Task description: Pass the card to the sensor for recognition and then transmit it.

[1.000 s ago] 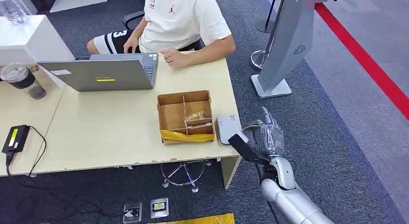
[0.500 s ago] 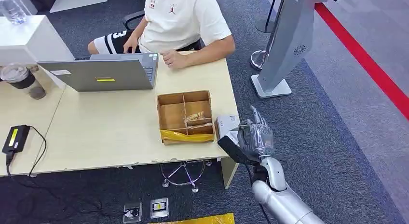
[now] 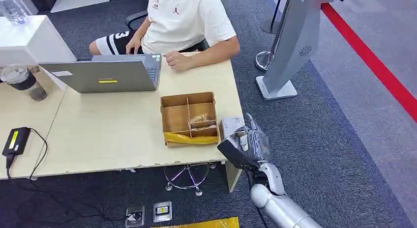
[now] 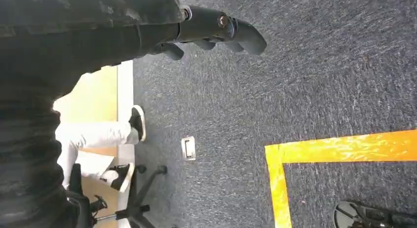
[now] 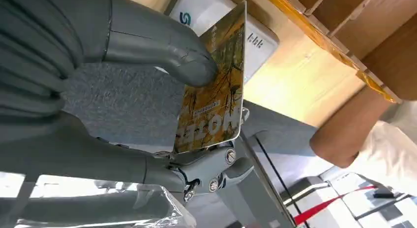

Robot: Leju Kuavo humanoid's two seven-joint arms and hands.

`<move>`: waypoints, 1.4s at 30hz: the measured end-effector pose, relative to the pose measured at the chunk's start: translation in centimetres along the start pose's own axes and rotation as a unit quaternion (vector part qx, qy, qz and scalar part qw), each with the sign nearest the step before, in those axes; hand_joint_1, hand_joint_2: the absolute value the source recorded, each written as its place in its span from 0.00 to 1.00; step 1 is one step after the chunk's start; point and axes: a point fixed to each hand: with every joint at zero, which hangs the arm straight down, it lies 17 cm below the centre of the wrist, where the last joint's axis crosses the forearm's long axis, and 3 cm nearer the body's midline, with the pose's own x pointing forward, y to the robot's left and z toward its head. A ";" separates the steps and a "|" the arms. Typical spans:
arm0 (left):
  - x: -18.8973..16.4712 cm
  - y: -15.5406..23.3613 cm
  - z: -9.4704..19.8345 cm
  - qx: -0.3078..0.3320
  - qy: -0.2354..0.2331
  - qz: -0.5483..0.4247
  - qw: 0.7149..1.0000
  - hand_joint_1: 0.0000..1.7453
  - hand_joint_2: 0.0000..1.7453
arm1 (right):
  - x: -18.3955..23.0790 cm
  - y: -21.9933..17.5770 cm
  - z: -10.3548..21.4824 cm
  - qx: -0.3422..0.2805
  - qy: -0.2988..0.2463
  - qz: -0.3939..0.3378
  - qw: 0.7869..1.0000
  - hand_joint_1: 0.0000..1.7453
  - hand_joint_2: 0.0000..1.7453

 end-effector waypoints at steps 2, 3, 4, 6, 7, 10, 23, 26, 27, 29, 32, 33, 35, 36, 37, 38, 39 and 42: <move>0.1 0.0 0.0 0.000 -0.001 -0.001 1.000 0.00 1.00 | -0.2 0.5 -0.2 0.005 0.005 0.003 1.000 1.00 1.00; 0.1 0.0 0.0 0.000 -0.001 -0.001 1.000 0.00 1.00 | -0.3 0.6 -0.2 0.007 0.006 0.004 1.000 1.00 1.00; 0.1 0.0 0.0 0.000 -0.001 -0.001 1.000 0.00 1.00 | -0.3 0.7 -0.3 0.008 0.008 0.004 1.000 1.00 1.00; 0.1 0.0 0.0 0.000 0.000 -0.001 1.000 0.00 1.00 | -0.5 1.0 -0.3 0.011 0.012 0.007 1.000 1.00 1.00; 0.1 0.0 0.0 0.000 -0.001 -0.001 1.000 0.00 1.00 | -0.6 1.2 -0.3 0.013 0.013 0.007 1.000 1.00 1.00; 0.1 0.0 0.0 0.000 -0.001 -0.001 1.000 0.00 1.00 | -0.8 1.6 -0.3 0.017 0.018 0.009 1.000 1.00 1.00; 0.3 0.0 0.0 0.000 -0.008 -0.005 1.000 0.00 1.00 | -0.9 1.3 -2.2 0.013 0.025 0.017 0.999 1.00 1.00; 0.3 -0.1 0.0 -0.002 -0.009 -0.008 1.000 0.00 1.00 | -0.7 1.0 -2.6 0.009 0.025 0.018 0.999 1.00 1.00; 0.3 -0.1 0.0 -0.002 -0.010 -0.009 1.000 0.00 1.00 | -0.7 0.9 -2.8 0.008 0.024 0.019 0.999 1.00 1.00; 0.3 -0.1 0.0 -0.002 -0.010 -0.010 1.000 0.00 1.00 | -0.6 0.6 -3.0 0.005 0.023 0.021 1.000 1.00 1.00; 0.3 0.0 0.0 -0.001 -0.010 -0.011 1.000 0.00 1.00 | -0.6 0.3 -3.4 0.003 0.022 0.022 1.000 1.00 1.00; 0.3 0.0 0.0 -0.001 -0.010 -0.011 1.000 0.00 1.00 | -0.7 0.3 -3.4 0.002 0.022 0.023 0.999 1.00 1.00; 0.3 0.1 0.0 0.000 -0.010 -0.011 1.000 0.00 1.00 | -0.6 0.2 -3.6 0.002 0.023 0.023 0.999 1.00 1.00; 0.3 0.1 0.0 0.001 -0.010 -0.010 1.000 0.00 1.00 | -0.7 0.2 -3.6 0.002 0.024 0.024 0.999 1.00 1.00; 0.3 0.1 0.0 0.002 -0.010 -0.010 1.000 0.00 1.00 | -0.7 0.2 -3.6 0.003 0.025 0.024 0.999 1.00 1.00; 0.3 0.2 0.0 0.003 -0.010 -0.009 1.000 0.00 1.00 | -0.7 0.3 -3.6 0.003 0.026 0.024 0.999 1.00 1.00; 0.3 0.2 0.0 0.004 -0.010 -0.009 1.000 0.00 1.00 | -0.8 0.3 -3.6 0.005 0.027 0.025 0.999 1.00 1.00; 0.3 0.2 0.0 0.004 -0.008 -0.009 1.000 0.00 1.00 | -1.1 0.6 -3.5 0.009 0.035 0.026 0.999 1.00 1.00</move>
